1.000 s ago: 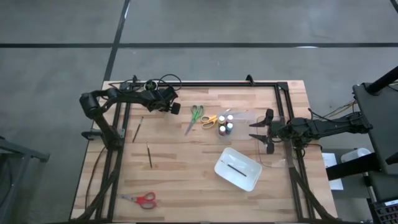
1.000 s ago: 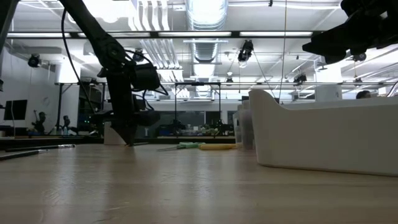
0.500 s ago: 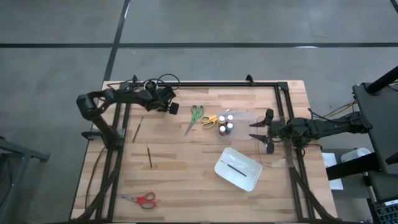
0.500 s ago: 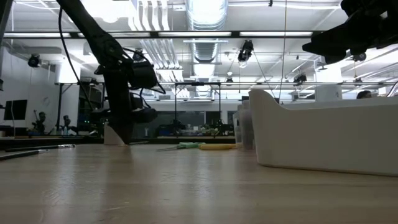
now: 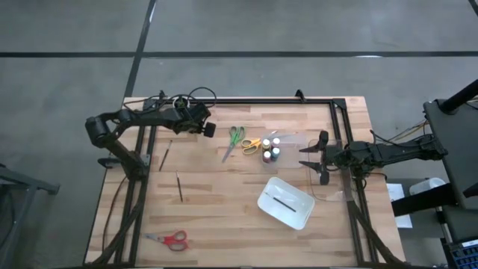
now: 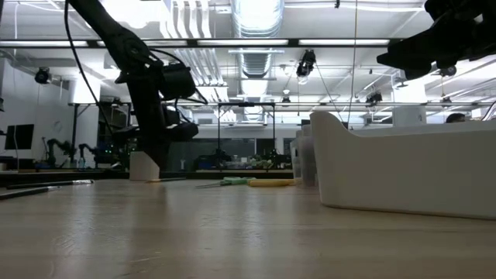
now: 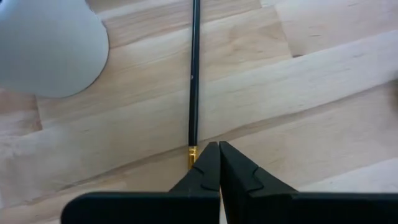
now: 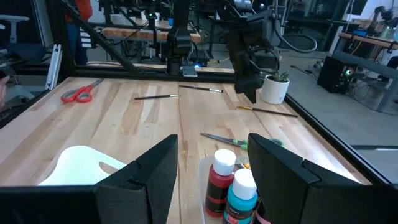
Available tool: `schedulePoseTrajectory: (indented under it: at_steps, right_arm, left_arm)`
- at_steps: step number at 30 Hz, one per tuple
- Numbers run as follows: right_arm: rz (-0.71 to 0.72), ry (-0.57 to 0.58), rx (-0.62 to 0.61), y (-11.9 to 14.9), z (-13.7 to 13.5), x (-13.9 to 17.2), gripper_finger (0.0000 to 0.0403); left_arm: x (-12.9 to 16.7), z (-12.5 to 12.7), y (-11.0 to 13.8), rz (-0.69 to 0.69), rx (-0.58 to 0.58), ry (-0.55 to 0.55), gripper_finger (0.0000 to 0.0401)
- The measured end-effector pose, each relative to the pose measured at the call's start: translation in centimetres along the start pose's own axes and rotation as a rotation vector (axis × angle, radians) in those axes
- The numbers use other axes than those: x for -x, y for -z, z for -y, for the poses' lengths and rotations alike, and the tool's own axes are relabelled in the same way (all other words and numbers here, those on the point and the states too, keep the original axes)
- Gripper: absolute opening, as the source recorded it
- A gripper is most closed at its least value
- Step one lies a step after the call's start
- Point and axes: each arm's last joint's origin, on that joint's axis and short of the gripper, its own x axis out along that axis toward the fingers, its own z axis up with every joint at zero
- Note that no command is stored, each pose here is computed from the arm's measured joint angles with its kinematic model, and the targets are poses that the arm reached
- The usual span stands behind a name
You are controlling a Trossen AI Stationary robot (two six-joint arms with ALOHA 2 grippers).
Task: Pick & Place Paint Supplies
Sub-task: Put the black paintbrush into the white bin
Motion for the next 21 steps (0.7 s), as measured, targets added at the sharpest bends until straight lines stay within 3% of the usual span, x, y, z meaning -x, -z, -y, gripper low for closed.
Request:
schedulePoseTrajectory:
  at_steps: [13,21]
  right_arm:
    - [0.0,0.0,-0.001,0.0,0.0,0.0,0.0191]
    - [0.0,0.0,-0.001,0.0,0.0,0.0,0.0191]
  left_arm:
    - [-0.45,-0.32,0.64,-0.002,0.009,-0.006,0.0009]
    - [-0.48,-0.31,0.72,-0.007,0.007,0.001,0.0113]
